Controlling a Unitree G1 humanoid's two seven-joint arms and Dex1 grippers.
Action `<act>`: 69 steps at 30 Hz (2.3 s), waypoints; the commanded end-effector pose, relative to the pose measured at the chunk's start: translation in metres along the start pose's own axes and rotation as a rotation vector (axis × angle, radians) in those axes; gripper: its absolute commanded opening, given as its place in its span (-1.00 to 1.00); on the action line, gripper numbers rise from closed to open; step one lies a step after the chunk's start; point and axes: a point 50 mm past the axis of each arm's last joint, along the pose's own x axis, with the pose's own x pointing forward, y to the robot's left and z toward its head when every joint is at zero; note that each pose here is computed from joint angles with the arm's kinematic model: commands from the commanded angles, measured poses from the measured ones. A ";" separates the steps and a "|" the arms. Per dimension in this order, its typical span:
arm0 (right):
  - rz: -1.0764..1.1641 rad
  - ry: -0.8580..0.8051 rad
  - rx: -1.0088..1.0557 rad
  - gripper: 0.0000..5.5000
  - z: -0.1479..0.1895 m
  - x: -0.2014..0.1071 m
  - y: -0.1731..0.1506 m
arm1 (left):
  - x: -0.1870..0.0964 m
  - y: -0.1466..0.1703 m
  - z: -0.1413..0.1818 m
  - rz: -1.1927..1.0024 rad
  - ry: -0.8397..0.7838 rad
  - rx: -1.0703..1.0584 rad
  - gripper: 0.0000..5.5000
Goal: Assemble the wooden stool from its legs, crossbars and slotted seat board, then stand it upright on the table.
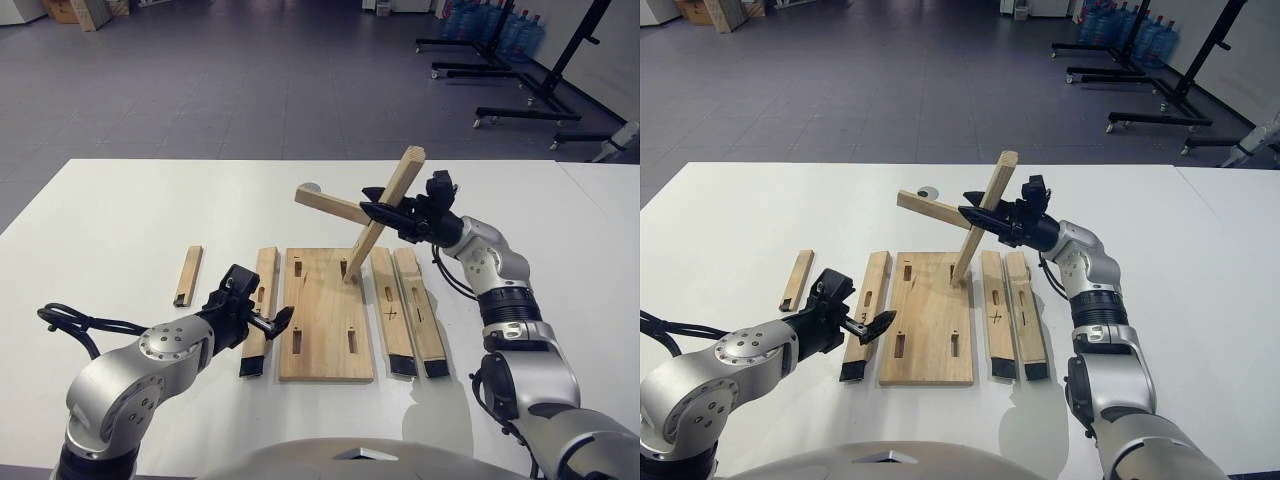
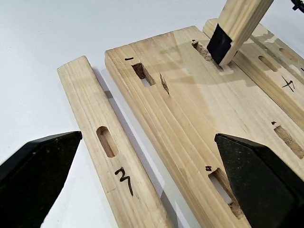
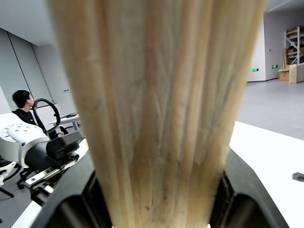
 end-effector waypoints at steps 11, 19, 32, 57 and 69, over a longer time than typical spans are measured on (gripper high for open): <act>0.056 -0.023 -0.031 -0.25 0.018 0.015 -0.011 | 0.002 -0.004 0.005 -0.035 -0.012 0.022 0.87; 0.054 0.057 -0.033 -0.25 0.008 0.008 -0.015 | 0.003 -0.003 0.009 -0.043 -0.019 0.029 0.87; 0.048 -0.131 -0.101 -0.25 0.051 0.021 -0.011 | -0.008 -0.006 -0.014 -0.055 0.136 0.385 0.87; 0.098 -0.118 -0.074 -0.25 0.050 0.038 -0.001 | 0.010 -0.016 -0.019 -0.070 0.201 0.497 0.87; 0.084 -0.134 -0.078 -0.25 0.052 0.026 0.009 | 0.013 0.011 -0.027 0.022 0.284 0.570 0.87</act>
